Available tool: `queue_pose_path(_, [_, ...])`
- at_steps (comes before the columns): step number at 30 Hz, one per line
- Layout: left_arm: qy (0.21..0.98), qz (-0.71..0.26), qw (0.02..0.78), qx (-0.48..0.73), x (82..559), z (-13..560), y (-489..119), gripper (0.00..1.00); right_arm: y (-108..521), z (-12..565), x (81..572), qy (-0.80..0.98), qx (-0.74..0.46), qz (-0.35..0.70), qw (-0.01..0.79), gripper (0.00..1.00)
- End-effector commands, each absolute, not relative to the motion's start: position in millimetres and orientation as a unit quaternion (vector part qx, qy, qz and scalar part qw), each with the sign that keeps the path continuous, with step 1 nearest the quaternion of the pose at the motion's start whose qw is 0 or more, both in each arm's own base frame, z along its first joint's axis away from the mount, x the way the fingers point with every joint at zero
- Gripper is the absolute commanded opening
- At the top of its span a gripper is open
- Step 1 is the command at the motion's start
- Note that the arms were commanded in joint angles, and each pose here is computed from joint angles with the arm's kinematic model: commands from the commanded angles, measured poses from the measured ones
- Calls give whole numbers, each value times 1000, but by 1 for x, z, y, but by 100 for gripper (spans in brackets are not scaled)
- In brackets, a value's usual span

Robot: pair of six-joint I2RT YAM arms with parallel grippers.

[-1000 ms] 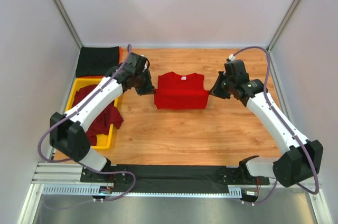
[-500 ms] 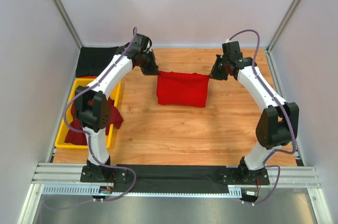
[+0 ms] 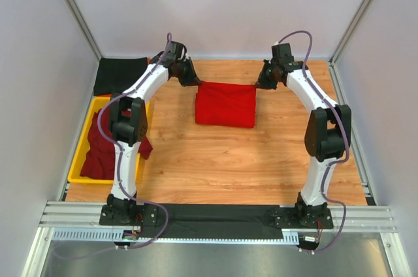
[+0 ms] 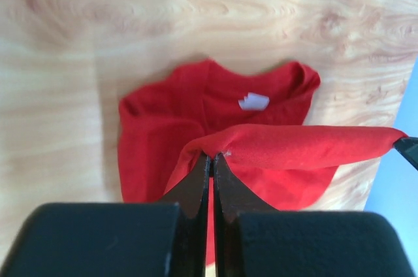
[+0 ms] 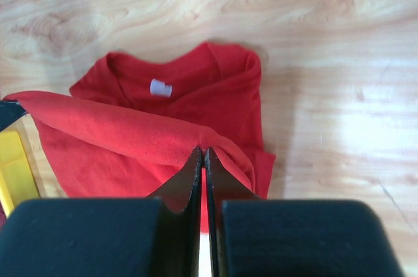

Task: Fold and stack the t-shirts
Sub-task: Fold the tshirt

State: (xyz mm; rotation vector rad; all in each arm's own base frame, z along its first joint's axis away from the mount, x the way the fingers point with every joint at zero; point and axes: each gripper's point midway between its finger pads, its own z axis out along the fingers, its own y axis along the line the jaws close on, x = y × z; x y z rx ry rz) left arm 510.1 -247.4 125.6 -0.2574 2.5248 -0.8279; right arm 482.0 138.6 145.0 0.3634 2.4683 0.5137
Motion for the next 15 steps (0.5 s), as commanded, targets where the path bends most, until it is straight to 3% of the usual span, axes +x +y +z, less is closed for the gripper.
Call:
queue_pose_path(1, [897,-339,273,-79,542,139,-252,1,140,152,514,914,122,206,327,1])
queue_pose_path(10, [873,-371,312,-60,588,124,-258,8,147,122,556,910,108,230,328,7])
queue_pose_path(15, [870,-365,323,-69,595,130,-245,36,149,121,566,909,88,238,332,31])
